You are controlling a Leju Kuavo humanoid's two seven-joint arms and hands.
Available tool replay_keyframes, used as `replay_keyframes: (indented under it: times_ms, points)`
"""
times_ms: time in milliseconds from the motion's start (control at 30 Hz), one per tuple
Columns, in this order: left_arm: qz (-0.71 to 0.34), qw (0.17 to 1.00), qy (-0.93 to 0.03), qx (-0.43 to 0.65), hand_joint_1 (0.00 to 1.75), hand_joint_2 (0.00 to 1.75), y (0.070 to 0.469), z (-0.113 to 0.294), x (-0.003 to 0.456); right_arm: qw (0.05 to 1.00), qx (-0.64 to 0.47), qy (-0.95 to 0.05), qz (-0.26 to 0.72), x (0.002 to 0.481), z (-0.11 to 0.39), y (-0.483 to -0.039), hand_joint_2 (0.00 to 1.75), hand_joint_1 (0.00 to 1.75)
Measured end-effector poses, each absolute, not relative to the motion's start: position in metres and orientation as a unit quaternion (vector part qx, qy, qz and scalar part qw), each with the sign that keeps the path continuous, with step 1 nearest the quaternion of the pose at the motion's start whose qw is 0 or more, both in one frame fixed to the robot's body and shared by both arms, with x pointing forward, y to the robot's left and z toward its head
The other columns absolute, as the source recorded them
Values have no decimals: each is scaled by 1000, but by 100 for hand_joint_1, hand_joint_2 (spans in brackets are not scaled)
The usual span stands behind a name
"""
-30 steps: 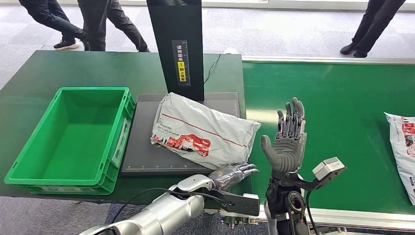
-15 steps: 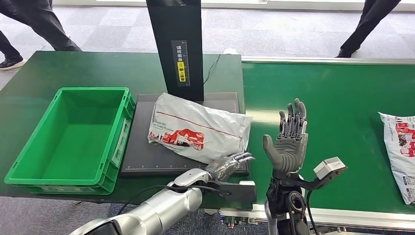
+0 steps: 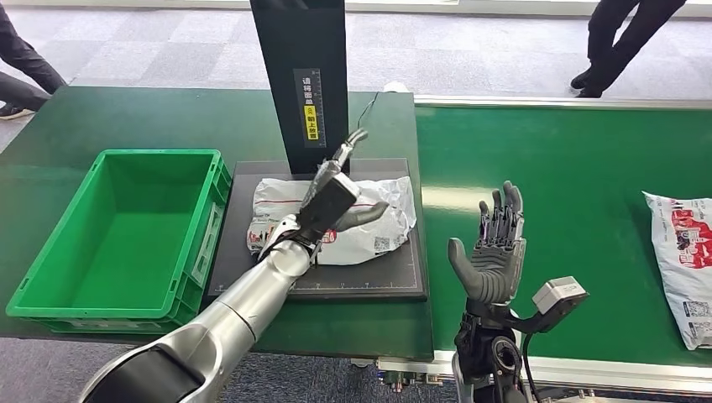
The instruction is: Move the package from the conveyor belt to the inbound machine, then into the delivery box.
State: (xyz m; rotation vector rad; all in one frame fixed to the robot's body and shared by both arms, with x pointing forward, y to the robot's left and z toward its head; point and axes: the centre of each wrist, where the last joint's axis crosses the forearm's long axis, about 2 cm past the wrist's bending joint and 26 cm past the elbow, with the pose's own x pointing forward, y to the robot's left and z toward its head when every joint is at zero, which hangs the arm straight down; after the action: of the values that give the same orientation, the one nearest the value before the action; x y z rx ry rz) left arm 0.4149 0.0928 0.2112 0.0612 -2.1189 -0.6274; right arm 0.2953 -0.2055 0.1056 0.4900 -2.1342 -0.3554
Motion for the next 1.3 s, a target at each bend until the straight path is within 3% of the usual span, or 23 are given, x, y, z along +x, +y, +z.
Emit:
replay_keyframes:
  times_ms: [167,533,733,967,1300]
  points:
    - [-213,440,-871,48,0,175,111,232,425,447,195,-861,-143,293,105,-205,175,0]
    - [-236,450,-858,78,0,175,118,232,429,444,192,-864,-142,293,109,-204,175,0]
    - [-344,520,-772,125,0,175,117,211,431,443,199,-864,-136,292,111,-203,175,0]
    - [-557,569,-570,204,0,175,116,184,427,435,209,-866,-132,298,114,-203,175,0]
    - [-621,541,-507,252,0,175,116,182,428,435,211,-866,-131,302,115,-202,175,0]
